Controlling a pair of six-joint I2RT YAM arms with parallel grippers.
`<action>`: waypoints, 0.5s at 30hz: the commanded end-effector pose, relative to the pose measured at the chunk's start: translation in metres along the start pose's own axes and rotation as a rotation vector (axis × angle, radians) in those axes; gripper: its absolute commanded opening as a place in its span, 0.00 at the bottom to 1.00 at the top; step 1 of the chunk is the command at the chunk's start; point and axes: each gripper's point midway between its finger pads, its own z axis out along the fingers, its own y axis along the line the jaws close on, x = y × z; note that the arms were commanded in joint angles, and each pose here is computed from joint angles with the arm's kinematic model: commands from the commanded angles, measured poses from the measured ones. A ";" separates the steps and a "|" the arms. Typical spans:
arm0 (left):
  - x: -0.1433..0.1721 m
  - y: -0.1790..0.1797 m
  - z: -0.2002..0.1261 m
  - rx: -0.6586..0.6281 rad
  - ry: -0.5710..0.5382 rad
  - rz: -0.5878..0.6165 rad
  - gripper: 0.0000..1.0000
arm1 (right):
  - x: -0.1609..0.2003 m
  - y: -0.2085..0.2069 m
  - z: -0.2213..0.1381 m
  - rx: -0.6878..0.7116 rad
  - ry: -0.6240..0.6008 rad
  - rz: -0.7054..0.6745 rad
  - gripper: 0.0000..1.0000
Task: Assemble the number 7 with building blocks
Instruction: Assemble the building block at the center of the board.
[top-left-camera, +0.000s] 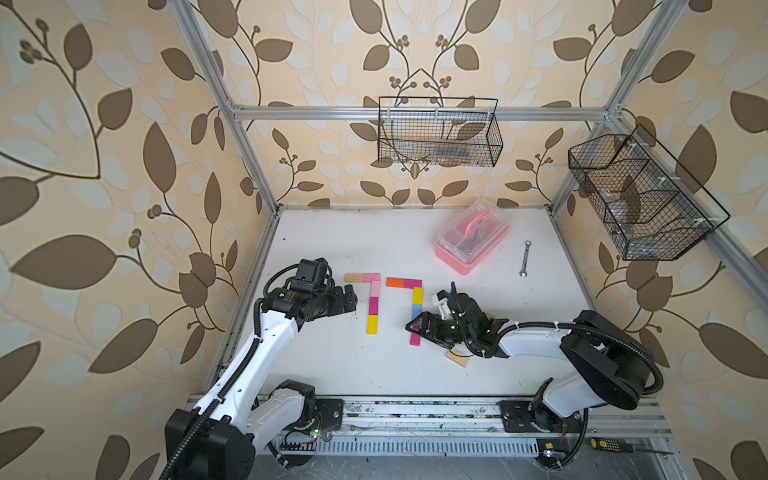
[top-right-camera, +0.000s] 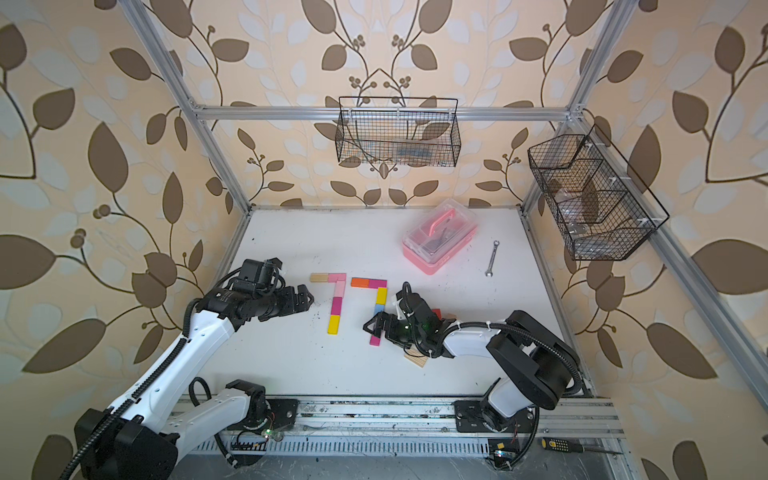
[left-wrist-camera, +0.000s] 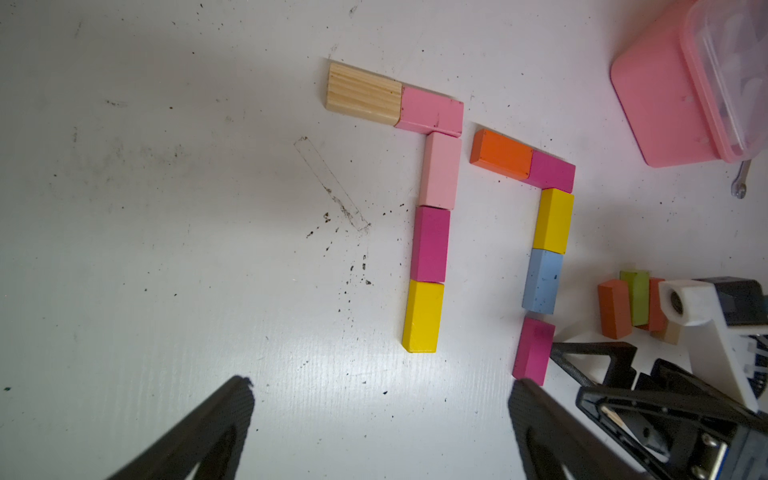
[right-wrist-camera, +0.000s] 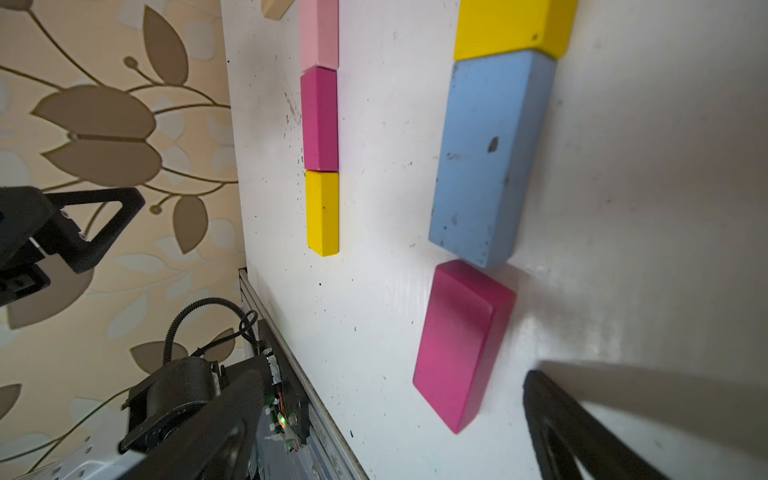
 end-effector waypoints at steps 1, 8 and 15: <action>-0.003 0.000 -0.003 0.004 -0.021 0.024 0.99 | 0.003 -0.010 -0.001 0.022 0.005 0.004 0.99; -0.003 -0.001 -0.002 0.008 -0.019 0.025 0.99 | 0.005 -0.011 0.004 0.014 0.016 0.010 0.99; -0.002 -0.001 -0.002 0.010 -0.016 0.025 0.99 | 0.004 -0.011 0.009 0.012 0.021 0.014 0.99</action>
